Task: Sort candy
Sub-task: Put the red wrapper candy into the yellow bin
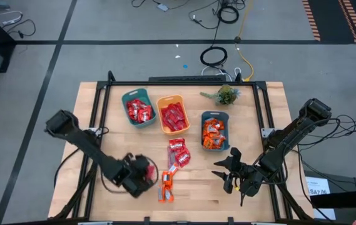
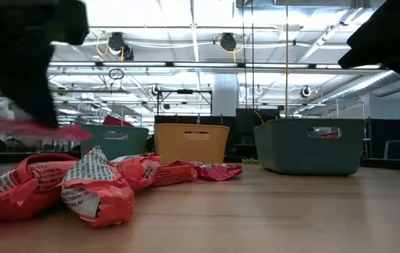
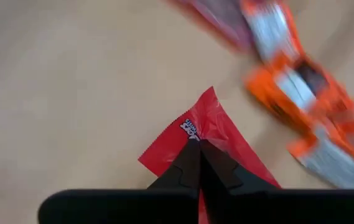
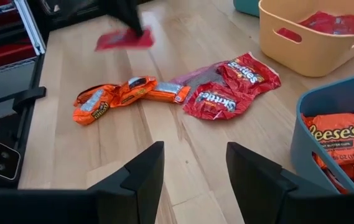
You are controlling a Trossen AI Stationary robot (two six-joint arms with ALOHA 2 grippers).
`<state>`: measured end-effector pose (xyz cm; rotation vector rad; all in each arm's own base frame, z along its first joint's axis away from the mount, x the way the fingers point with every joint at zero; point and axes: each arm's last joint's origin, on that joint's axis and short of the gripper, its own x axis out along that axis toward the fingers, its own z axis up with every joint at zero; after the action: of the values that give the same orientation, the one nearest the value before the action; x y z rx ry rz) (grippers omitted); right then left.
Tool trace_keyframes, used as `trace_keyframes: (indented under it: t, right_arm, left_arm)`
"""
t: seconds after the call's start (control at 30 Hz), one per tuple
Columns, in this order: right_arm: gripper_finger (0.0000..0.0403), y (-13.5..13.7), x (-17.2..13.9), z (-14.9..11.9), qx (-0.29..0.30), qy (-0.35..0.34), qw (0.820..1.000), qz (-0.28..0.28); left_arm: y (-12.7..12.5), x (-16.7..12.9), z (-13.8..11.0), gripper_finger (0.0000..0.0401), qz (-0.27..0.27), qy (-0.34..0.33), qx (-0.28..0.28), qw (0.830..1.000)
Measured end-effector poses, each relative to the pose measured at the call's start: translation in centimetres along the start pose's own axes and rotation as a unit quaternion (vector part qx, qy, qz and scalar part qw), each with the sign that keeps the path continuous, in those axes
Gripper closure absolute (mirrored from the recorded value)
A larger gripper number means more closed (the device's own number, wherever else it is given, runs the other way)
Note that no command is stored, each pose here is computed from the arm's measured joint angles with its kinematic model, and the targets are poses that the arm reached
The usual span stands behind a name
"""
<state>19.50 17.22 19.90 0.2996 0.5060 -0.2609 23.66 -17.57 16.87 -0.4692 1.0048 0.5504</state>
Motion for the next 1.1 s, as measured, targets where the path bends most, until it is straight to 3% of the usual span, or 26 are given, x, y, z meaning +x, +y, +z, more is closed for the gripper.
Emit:
trace_keyframes:
  t: [0.23,0.53,0.77,1.1]
  right_arm:
    - [0.0238,0.0,0.0,0.0,-0.003,0.000,1.000,0.000]
    - [0.0238,0.0,0.0,0.0,-0.011,0.000,1.000,0.000]
    - [0.0238,0.0,0.0,0.0,-0.014,0.000,1.000,0.000]
    - [0.0238,0.0,0.0,0.0,-0.025,0.000,1.000,0.000]
  left_arm:
    - [2.7,-2.6,5.8,0.0398,0.020,-0.065,0.010,0.998]
    - [7.0,-1.7,14.6,0.0399,0.067,-0.113,-0.026,0.991]
    - [10.6,-0.8,21.0,0.0399,0.024,-0.171,-0.059,0.983]
    - [15.5,0.0,24.0,0.0399,0.051,-0.182,-0.112,0.976]
